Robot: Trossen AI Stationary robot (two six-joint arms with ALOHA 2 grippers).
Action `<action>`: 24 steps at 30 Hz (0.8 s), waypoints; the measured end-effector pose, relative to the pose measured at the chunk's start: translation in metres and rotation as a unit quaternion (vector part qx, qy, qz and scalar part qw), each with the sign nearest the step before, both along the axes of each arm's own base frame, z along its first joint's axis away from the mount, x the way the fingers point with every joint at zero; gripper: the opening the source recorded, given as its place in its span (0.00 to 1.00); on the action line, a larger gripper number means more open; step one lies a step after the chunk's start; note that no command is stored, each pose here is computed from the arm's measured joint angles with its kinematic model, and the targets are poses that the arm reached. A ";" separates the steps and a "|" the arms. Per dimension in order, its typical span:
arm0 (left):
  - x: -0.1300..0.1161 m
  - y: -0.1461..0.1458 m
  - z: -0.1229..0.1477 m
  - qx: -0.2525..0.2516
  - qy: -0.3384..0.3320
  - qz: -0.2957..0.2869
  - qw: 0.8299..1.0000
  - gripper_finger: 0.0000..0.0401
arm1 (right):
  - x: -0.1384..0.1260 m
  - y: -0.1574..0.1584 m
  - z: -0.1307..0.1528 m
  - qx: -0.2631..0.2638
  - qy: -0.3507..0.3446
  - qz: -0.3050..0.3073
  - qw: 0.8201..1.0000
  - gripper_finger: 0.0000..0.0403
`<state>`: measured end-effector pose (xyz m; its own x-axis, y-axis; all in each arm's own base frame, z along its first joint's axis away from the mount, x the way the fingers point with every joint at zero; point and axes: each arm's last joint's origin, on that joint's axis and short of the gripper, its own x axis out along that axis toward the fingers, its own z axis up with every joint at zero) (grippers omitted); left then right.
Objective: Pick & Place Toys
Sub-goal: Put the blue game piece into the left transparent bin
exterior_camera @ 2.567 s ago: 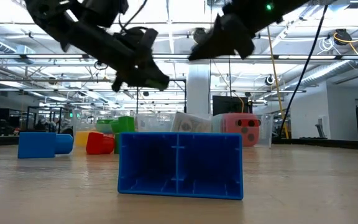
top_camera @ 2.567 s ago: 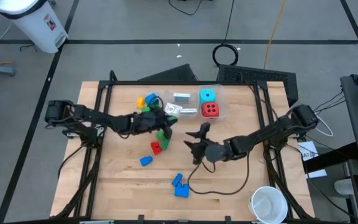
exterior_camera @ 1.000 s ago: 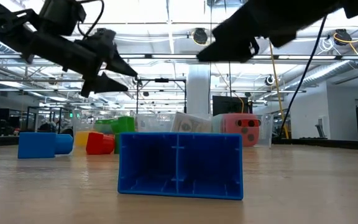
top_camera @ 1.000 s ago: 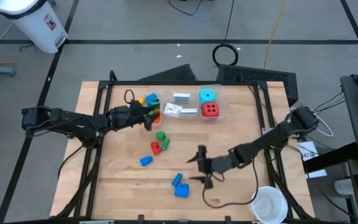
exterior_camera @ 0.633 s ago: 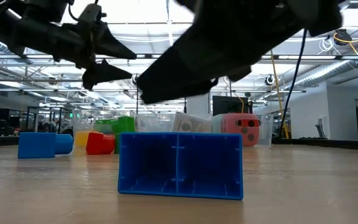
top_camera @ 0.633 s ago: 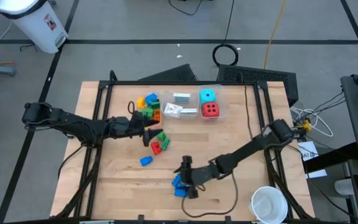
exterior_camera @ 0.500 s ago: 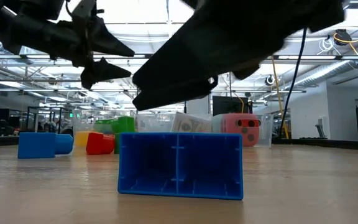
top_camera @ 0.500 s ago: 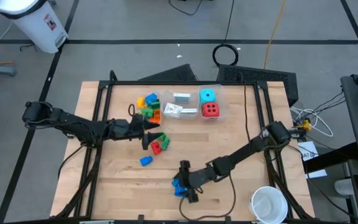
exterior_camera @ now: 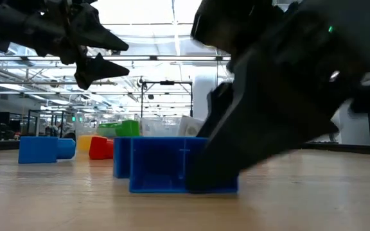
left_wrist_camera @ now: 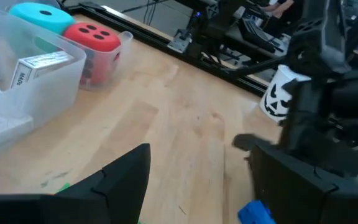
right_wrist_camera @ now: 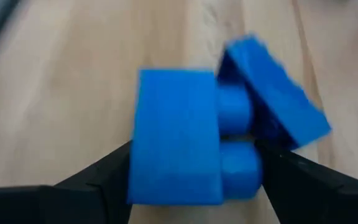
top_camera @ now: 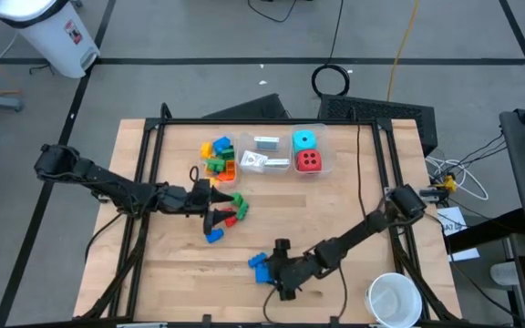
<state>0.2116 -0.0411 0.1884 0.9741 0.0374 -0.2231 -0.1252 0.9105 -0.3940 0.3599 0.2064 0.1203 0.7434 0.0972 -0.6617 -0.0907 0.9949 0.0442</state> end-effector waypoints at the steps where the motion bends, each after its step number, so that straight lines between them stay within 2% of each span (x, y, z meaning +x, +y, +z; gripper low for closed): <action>1: 0.000 -0.001 0.000 -0.001 0.000 0.000 1.000 0.71 | 0.001 -0.001 -0.004 0.008 0.006 0.000 1.000 0.69; 4: -0.001 -0.003 0.000 -0.001 0.000 -0.003 1.000 0.70 | 0.006 -0.005 -0.013 0.021 0.012 -0.001 1.000 0.68; 9: -0.001 -0.004 0.000 -0.001 0.000 -0.006 1.000 0.70 | 0.012 -0.015 -0.015 -0.010 0.009 0.012 1.000 0.65; 15: -0.001 -0.004 0.000 -0.012 0.000 -0.004 1.000 0.70 | 0.014 -0.017 -0.012 -0.021 -0.002 0.035 0.999 0.57; 20: -0.001 -0.004 0.000 -0.014 0.000 -0.003 1.000 0.70 | 0.015 -0.015 -0.007 -0.025 -0.015 0.078 0.997 0.57; 24: -0.001 -0.004 0.000 -0.021 0.000 -0.001 1.000 0.70 | 0.013 -0.017 0.006 -0.034 -0.024 0.090 0.995 0.58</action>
<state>0.2108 -0.0447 0.1882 0.9740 0.0255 -0.2249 -0.1229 0.8939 -0.4311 0.3729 0.1899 0.1260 0.7483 0.1883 -0.6361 -0.2682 0.9629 -0.0305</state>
